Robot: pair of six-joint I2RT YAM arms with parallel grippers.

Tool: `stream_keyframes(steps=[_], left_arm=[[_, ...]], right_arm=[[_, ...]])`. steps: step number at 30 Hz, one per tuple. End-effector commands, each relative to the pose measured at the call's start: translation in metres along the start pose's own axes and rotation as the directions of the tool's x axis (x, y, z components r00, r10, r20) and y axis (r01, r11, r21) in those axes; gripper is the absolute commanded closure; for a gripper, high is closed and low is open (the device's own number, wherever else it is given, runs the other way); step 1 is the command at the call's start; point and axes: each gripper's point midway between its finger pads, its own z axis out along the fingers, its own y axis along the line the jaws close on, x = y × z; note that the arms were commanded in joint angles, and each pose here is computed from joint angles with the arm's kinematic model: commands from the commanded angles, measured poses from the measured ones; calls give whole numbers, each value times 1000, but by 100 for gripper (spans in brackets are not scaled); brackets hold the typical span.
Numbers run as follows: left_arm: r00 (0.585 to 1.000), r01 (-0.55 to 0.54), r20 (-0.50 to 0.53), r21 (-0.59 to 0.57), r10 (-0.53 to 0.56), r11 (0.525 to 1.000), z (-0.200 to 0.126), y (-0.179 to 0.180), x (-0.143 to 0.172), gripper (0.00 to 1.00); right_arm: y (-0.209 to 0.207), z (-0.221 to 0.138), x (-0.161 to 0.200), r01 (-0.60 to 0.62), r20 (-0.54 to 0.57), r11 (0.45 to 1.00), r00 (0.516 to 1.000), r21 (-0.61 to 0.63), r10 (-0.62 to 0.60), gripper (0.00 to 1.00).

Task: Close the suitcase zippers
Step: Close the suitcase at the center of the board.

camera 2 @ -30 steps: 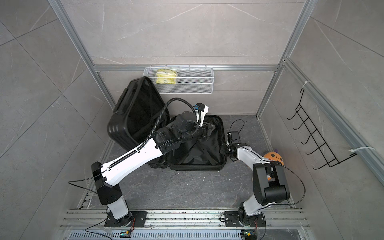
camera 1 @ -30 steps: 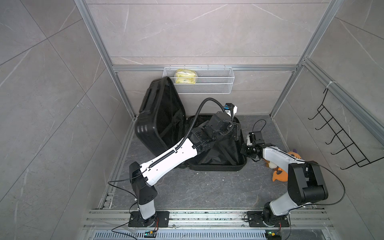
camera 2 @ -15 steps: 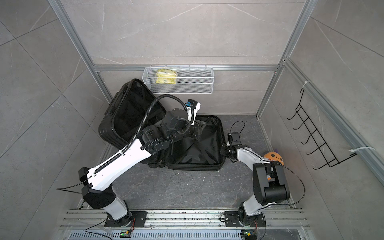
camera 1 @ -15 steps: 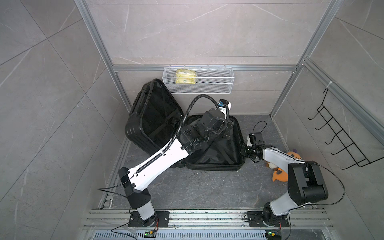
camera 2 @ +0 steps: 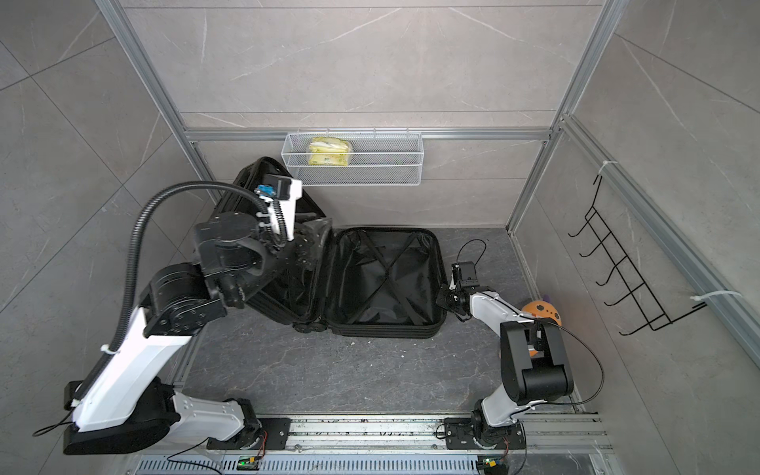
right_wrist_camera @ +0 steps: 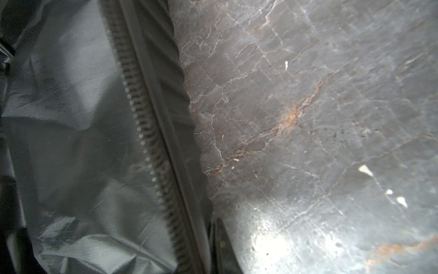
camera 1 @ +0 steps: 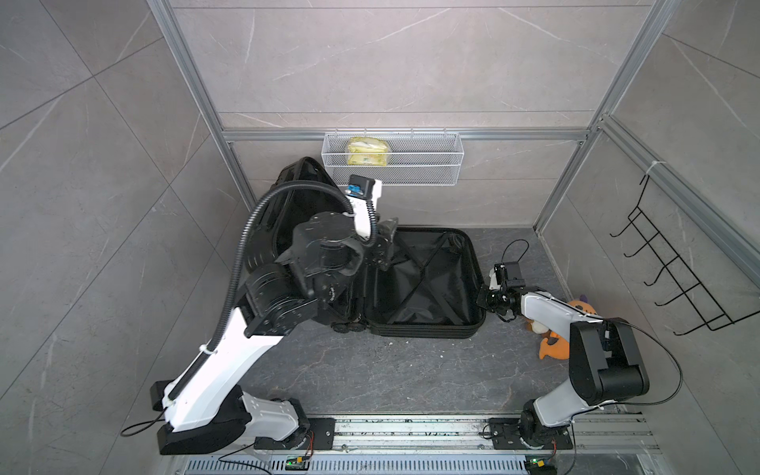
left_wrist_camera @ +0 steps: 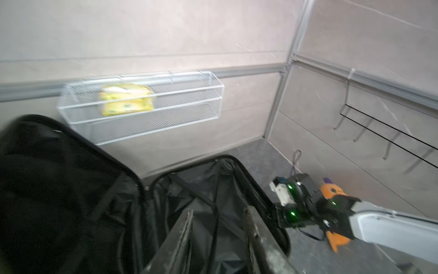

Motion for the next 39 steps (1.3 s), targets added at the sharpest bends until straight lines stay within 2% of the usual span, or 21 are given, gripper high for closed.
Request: stream_keyframes(steps=[1,3,7,11,15,18,21,27,32,34,36,39], left_arm=[[997,-15,75,-217,32,976,-37,66,-19,58],[995,22,104,-308,10,951,-55,99,-22,58],[992,61,124,-417,-10,907,-75,139,-23,56],[997,81,34,-425,-73,902,-56,162,-11,58],[978,201,33,-439,-208,876,-36,211,-2,59],[925,362,47,-418,-378,833,-24,266,12,59],[876,462,77,-415,-476,783,-17,318,27,58],[773,617,119,-374,-624,693,-13,386,57,55],[687,690,45,-352,-725,633,5,397,98,51],[658,706,24,-368,-753,606,8,399,117,47],[620,725,-4,-382,-785,574,12,401,137,47],[592,730,-62,-381,-804,567,25,391,161,49]], right_arm=[[-74,18,45,-140,-110,958,979,250,172,100],[-76,19,44,-148,-108,958,978,244,178,100],[-78,19,44,-152,-108,959,977,241,182,100],[-80,19,44,-151,-106,958,978,242,181,100],[-80,19,45,-151,-108,960,978,236,180,100],[-81,20,45,-151,-111,960,977,234,181,100],[-79,18,44,-150,-110,962,978,228,179,100],[-77,16,42,-152,-110,963,978,223,179,100],[-77,16,39,-150,-105,962,979,227,177,100],[-77,16,39,-151,-108,962,978,227,179,100],[-77,17,39,-149,-109,963,978,225,177,100],[-76,17,39,-146,-110,964,979,224,173,100]])
